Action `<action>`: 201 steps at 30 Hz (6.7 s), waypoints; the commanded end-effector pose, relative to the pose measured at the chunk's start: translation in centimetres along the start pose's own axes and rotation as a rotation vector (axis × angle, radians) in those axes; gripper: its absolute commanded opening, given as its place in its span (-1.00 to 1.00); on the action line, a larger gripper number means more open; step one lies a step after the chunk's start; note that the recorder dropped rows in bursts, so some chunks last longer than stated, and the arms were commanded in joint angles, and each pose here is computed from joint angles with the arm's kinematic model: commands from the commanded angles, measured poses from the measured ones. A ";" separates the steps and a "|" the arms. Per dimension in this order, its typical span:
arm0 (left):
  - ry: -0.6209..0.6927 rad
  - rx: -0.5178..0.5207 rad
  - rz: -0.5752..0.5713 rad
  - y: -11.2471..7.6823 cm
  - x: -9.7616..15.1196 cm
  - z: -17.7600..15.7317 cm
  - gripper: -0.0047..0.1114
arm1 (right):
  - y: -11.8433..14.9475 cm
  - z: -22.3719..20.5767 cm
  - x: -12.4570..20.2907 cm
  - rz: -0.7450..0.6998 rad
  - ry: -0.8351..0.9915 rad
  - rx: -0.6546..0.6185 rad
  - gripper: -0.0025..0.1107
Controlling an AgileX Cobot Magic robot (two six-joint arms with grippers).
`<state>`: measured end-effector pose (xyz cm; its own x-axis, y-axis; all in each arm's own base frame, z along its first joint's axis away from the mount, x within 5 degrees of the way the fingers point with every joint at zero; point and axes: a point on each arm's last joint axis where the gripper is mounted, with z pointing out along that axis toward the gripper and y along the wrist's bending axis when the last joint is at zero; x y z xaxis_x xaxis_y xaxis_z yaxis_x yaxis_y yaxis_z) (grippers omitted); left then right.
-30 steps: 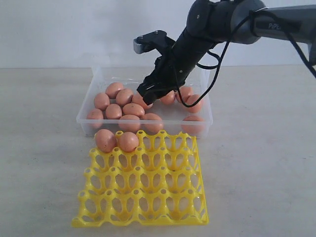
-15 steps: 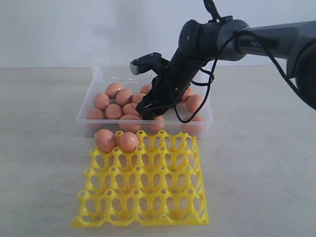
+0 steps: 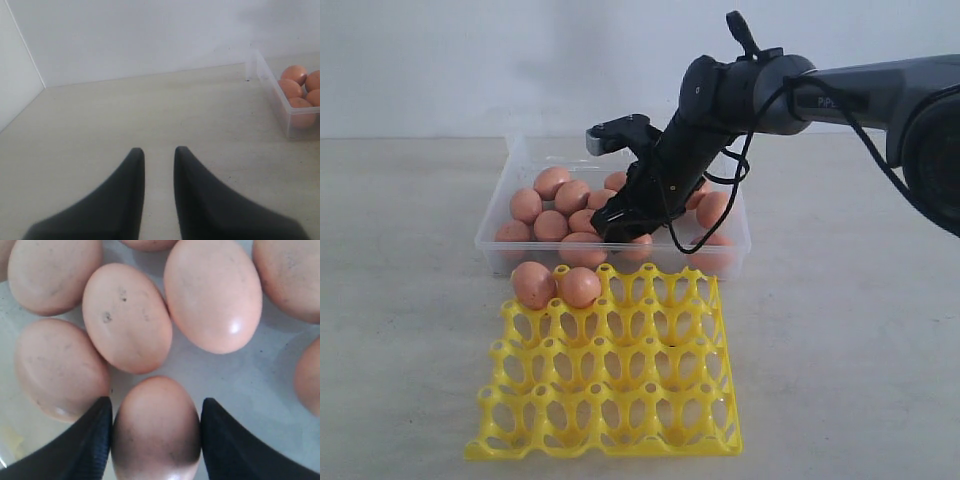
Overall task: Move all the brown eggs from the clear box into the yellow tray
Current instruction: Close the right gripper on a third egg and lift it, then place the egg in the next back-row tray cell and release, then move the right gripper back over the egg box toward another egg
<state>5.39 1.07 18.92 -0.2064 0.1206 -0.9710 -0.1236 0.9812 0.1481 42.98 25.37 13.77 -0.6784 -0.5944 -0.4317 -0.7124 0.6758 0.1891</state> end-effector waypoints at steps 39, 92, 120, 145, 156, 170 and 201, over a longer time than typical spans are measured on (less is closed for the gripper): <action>0.000 -0.002 -0.004 0.0 0.1 0.0 -0.55 | 9.7 -12.6 11.2 0.272 -0.965 0.107 -0.96; 0.000 -0.002 -0.004 0.0 0.1 0.0 -0.55 | 4.6 -2.3 11.5 0.086 -0.574 -0.191 -0.90; 0.000 -0.002 -0.004 0.0 0.1 0.0 -0.55 | 5.0 -3.1 10.7 0.126 -0.682 -0.274 -0.02; 0.000 -0.002 -0.004 0.0 0.1 0.0 -0.55 | 4.9 -16.0 8.4 -0.402 -0.718 0.413 -0.96; 0.000 -0.002 -0.004 0.0 0.1 0.0 -0.55 | 0.7 -12.6 6.1 0.151 -0.390 0.447 -0.96; 0.000 -0.002 -0.004 0.0 0.1 0.0 -0.55 | 2.0 -13.8 8.7 0.005 0.187 0.337 -0.96; 0.002 -0.001 -0.004 0.0 0.1 0.0 -0.55 | -4.9 -4.6 -1.5 0.077 -0.288 0.368 -0.86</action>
<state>5.39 1.07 18.92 -0.2064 0.1206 -0.9710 -0.1236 0.9812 0.1481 45.98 22.10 17.61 -0.5633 -0.4992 -0.6584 -0.5771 0.8080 -0.1188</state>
